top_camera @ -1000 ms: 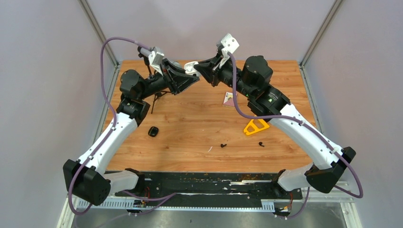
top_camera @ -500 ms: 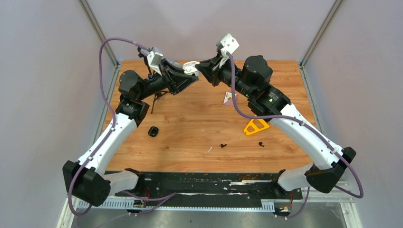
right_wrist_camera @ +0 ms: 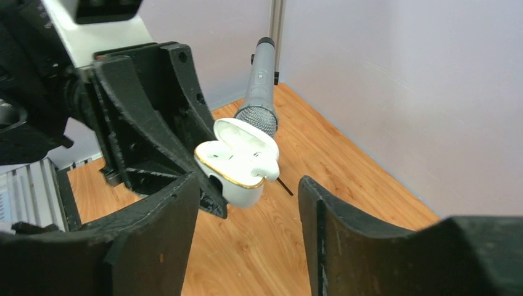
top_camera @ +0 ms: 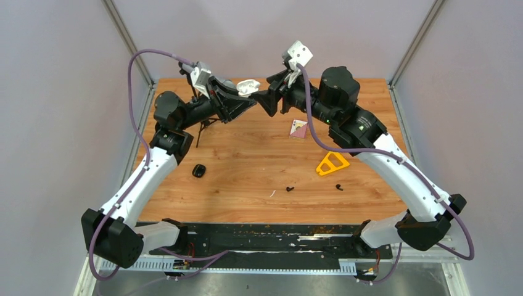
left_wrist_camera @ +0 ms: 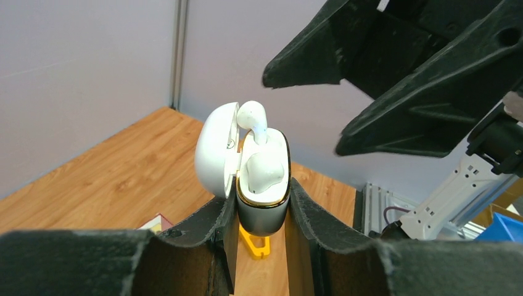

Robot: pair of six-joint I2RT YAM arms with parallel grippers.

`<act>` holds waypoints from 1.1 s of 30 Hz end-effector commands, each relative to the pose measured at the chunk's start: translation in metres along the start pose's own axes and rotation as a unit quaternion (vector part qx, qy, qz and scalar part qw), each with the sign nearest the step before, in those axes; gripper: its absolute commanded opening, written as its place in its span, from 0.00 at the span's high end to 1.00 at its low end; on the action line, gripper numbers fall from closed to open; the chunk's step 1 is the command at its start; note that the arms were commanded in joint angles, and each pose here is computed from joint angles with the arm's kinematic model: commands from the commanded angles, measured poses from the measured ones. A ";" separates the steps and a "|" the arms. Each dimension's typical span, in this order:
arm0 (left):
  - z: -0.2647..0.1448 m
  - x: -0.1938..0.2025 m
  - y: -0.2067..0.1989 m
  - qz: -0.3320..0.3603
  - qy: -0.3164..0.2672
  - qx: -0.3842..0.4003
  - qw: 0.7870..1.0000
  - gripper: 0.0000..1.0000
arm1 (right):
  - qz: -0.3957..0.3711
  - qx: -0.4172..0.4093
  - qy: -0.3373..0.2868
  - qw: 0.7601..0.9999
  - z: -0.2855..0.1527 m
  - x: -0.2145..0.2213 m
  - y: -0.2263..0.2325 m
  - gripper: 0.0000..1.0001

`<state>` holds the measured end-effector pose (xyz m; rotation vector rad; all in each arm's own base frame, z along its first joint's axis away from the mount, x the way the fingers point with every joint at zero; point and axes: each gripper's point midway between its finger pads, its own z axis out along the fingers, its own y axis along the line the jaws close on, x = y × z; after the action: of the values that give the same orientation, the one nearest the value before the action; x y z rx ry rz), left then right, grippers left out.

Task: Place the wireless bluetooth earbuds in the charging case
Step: Place the earbud in the charging case.

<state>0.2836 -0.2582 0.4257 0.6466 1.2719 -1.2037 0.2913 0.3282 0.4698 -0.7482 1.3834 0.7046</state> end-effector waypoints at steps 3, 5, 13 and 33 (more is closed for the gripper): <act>-0.007 -0.010 -0.011 0.048 -0.014 0.020 0.999 1.00 | -0.003 -0.046 0.029 0.999 -0.040 -0.023 0.005 0.34; -0.010 -0.004 -0.015 0.063 -0.006 0.037 0.997 1.00 | 0.010 -0.062 0.030 0.998 -0.052 -0.025 -0.003 0.32; -0.022 0.021 -0.033 0.096 0.016 0.093 0.991 1.00 | 0.009 -0.148 0.118 0.982 -0.045 0.024 -0.016 0.32; -0.036 0.042 -0.044 0.095 0.037 0.113 0.988 1.00 | 0.021 -0.173 0.157 0.972 -0.024 0.055 -0.005 0.43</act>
<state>0.2296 -0.2544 0.3835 0.9302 1.1646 -1.2105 0.2915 0.2950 0.3929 -1.1141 1.6750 0.8844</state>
